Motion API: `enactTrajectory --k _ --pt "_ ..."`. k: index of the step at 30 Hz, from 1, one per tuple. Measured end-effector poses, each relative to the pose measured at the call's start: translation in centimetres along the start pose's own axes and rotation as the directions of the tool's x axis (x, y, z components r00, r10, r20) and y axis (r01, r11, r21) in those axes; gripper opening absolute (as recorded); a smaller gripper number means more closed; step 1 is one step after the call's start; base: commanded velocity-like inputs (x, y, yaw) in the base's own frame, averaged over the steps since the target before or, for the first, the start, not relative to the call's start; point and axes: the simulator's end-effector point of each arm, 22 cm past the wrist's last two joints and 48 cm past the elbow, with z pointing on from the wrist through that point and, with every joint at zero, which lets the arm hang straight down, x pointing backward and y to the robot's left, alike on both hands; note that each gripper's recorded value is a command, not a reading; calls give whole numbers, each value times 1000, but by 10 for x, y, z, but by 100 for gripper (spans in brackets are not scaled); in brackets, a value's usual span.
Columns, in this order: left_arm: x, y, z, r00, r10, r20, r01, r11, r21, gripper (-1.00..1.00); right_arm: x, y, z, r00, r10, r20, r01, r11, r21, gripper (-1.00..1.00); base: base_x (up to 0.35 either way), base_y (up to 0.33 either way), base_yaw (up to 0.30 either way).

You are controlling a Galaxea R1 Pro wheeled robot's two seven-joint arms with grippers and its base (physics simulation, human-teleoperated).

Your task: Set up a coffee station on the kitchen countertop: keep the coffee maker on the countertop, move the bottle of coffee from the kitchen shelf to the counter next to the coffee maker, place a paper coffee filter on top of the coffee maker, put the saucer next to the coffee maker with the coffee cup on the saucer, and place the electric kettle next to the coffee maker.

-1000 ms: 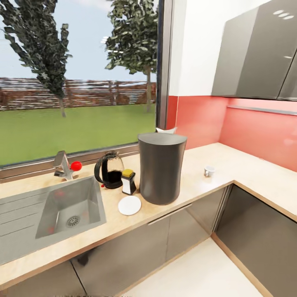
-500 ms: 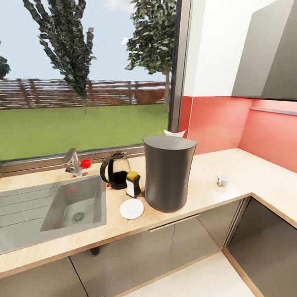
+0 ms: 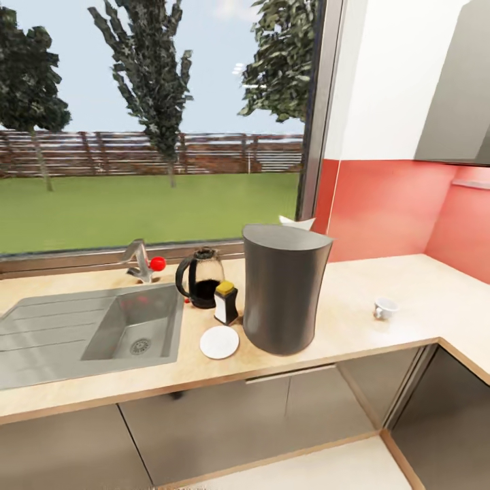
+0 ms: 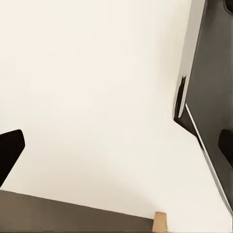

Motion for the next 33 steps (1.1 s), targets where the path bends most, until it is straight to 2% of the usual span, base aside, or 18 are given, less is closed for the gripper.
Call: enactTrajectory --k 7,12,18,20,22,23,24,25,27,28,30,31,32,33 --pt "-1 1 0 1000 0 2 0 1000 -2 100 0 -1 0 1000 0 -1 0 1000 1 100 -101 -239 71" --pt "-3 4 1 1000 0 7 0 1000 -5 100 0 1 0 1000 -1 0 1 1000 -3 100 -50 -33 2" --pt "-6 3 1 1000 1 14 -1 1000 -3 100 -3 -1 0 1000 2 6 -2 1000 2 100 -232 -151 0" --pt "-6 3 1 1000 1 14 -1 1000 -4 100 -17 0 1 999 5 41 -5 1000 1 100 -253 -166 0" --pt "-6 3 1 1000 1 14 -1 1000 -4 100 -55 2 1 990 16 139 -16 1000 -4 100 -253 -166 0" --pt "-6 4 1 1000 2 13 -2 1000 -5 100 -76 3 -1 980 23 198 -22 1000 -7 100 -208 -127 0" --pt "-5 4 1 1000 2 13 -2 1000 -5 100 -111 5 -6 957 33 288 -30 999 -14 100 -171 -102 0" --pt "-5 4 1 1000 2 13 -2 1000 -6 100 -123 5 -9 947 38 318 -34 999 -17 100 -88 -52 0" --pt "-5 5 1 1000 3 12 -3 1000 -6 100 -178 6 -23 896 61 440 -54 998 -28 100 -40 -23 0" --pt "-4 5 1 1000 4 10 -4 1000 -6 100 -224 0 -40 841 89 533 -86 996 -31 100 -15 -9 0" --pt "-2 6 1 1000 7 5 -7 1000 -8 100 -281 -16 -69 756 124 643 -138 990 -29 100 -7 -4 0" --pt "-1 14 3 1000 11 2 -11 1000 -18 100 -313 -30 -90 699 145 701 -173 984 -31 100 -4 -2 0" --pt "0 18 4 1000 12 1 -12 1000 -24 100 -324 -34 -98 679 150 719 -183 983 -33 100 0 0 0" --pt "3 53 9 1000 -7 -14 6 997 -71 100 -354 -42 -117 670 169 723 -205 978 -39 100 0 0 0"
